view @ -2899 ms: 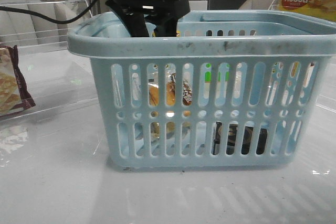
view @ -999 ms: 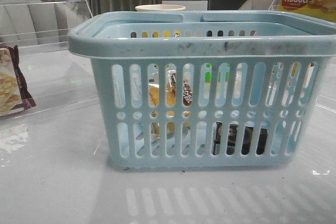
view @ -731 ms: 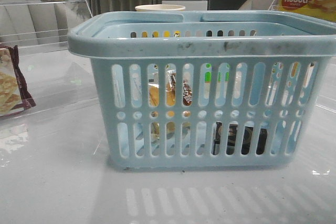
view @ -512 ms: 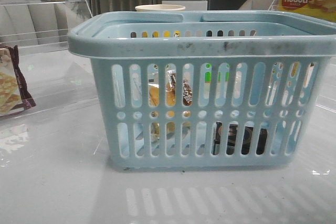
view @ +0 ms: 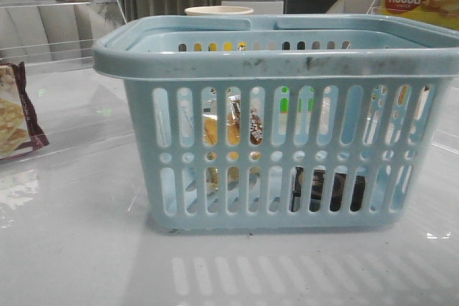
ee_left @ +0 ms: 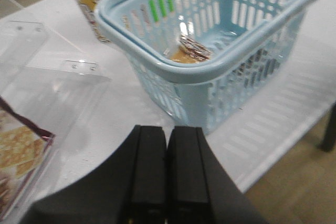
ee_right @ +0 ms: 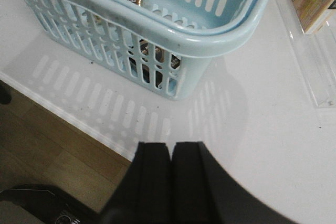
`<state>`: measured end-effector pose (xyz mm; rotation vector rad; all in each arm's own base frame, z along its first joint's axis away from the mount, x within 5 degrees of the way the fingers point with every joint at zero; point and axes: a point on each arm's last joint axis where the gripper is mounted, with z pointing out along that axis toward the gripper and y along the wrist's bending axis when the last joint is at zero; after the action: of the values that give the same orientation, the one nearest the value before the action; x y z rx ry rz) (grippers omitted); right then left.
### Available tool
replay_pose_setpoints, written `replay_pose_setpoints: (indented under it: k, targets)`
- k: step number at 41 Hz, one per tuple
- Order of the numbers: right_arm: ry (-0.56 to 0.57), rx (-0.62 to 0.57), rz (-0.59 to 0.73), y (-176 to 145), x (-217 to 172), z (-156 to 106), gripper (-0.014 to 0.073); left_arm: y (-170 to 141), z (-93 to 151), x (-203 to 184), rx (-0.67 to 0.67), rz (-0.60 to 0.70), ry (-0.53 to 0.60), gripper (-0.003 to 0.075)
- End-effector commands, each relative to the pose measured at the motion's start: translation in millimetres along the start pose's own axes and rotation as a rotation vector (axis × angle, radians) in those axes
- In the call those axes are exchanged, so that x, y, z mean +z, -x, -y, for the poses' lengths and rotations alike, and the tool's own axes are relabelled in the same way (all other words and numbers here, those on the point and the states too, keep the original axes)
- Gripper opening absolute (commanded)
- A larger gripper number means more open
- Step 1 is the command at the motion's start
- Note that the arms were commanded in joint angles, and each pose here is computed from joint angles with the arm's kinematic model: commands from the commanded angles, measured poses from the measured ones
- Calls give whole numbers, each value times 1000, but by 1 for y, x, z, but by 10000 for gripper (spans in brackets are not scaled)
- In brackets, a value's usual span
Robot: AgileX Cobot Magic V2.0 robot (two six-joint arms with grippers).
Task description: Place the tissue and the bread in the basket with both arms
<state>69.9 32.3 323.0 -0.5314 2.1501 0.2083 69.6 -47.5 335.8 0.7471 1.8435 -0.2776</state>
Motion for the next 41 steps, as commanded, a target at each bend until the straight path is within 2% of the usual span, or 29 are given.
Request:
replay_pose_setpoints:
  k: [1, 8, 14, 28, 41]
  targets:
    - [-2, -11, 83, 12, -5, 0, 55, 3, -9, -4, -31, 177, 131, 91]
    - [-2, -11, 82, 12, -5, 0, 55, -40, -16, -1, -109, 345, 367, 91]
    - [-2, -11, 82, 12, -5, 0, 55, -78, -13, 0, -153, 441, 511, 91]
    - [-2, -11, 82, 12, -5, 0, 55, -125, -7, 10, -207, 481, 620, 91]
    - [-2, -11, 81, 12, -5, 0, 55, -129, -7, 12, -217, 474, 620, 91]
